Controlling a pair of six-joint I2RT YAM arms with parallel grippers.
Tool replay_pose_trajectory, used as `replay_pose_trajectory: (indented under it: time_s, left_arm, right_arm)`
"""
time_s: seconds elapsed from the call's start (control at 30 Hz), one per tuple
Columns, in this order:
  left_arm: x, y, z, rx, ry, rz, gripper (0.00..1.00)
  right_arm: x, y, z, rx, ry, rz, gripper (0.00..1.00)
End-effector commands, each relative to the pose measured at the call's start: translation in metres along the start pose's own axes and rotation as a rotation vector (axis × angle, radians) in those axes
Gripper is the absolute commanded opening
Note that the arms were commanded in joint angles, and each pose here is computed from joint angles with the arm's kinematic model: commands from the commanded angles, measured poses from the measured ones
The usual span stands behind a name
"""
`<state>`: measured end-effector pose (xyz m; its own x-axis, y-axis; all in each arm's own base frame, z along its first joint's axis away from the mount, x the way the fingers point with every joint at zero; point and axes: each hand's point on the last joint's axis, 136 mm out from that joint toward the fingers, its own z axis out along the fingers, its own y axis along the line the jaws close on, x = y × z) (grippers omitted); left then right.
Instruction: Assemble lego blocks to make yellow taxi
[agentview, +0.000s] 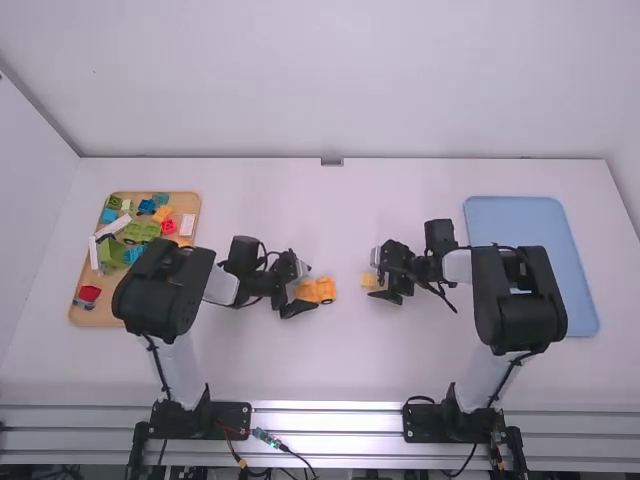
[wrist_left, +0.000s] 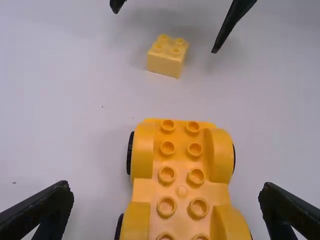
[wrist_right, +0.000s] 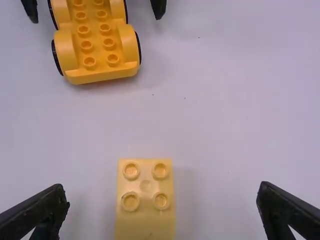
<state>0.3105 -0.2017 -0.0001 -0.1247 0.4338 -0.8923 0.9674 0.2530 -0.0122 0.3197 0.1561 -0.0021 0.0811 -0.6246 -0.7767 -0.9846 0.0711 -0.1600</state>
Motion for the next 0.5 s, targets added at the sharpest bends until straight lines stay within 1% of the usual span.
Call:
replay_pose_trajectory:
  time_s: [0.0,0.1,0.27,0.47]
  left_arm:
    - [0.012,-0.008,0.007,-0.023,0.048,-0.039,0.99]
    - [0.018,-0.011,0.009,-0.072,0.07,-0.032,0.99]
    - [0.023,-0.008,0.002,-0.146,0.068,-0.032,0.99]
    - [0.027,-0.01,0.001,-0.146,0.076,-0.038,0.99]
  right_arm:
    - [-0.001,0.005,0.002,-0.016,-0.02,0.007,1.0]
    - [-0.001,0.005,0.002,-0.014,-0.02,0.005,1.0]
    - [-0.001,0.005,0.002,-0.014,-0.02,0.006,1.0]
    - [-0.004,0.006,0.002,-0.019,-0.039,0.005,0.99]
